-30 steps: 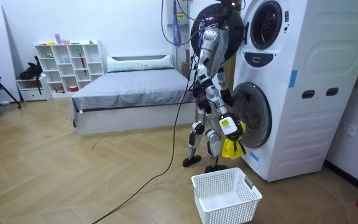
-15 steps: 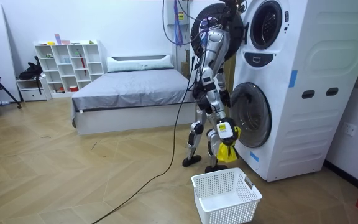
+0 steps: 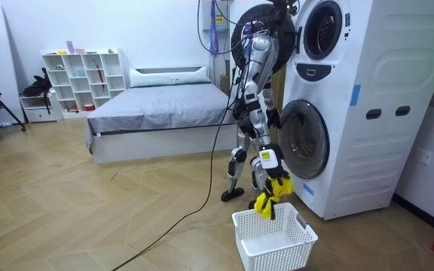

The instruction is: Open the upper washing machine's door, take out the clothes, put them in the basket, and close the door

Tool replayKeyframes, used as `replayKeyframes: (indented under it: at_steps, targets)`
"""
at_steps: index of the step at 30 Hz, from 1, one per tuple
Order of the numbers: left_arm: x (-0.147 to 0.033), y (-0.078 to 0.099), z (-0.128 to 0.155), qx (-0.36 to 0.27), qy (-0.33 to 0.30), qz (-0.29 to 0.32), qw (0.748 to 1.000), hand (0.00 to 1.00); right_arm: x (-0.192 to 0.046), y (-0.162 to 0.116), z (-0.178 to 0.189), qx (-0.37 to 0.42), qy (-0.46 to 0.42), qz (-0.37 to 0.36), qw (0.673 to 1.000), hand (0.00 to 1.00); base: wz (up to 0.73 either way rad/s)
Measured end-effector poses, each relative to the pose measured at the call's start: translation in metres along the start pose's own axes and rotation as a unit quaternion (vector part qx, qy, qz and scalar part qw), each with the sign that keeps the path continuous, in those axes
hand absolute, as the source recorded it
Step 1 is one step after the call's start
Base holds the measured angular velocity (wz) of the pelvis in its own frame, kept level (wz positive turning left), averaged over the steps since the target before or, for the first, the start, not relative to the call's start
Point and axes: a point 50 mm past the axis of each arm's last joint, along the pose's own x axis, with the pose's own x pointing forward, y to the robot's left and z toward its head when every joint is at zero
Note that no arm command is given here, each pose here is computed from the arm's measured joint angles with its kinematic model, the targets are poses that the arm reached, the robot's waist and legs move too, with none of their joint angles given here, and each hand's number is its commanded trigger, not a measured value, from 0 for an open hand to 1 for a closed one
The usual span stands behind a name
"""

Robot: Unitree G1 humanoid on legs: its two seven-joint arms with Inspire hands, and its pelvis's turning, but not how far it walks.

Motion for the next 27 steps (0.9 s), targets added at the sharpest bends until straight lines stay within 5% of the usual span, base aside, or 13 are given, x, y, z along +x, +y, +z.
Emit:
replayKeyframes:
  at_steps: [27]
  targets:
    - [-0.005, -0.002, -0.024, 0.001, 0.020, -0.011, 1.000, 0.00, -0.004, -0.007, -0.007, -0.007, -0.004, -0.005, 1.000, 0.00, 0.05]
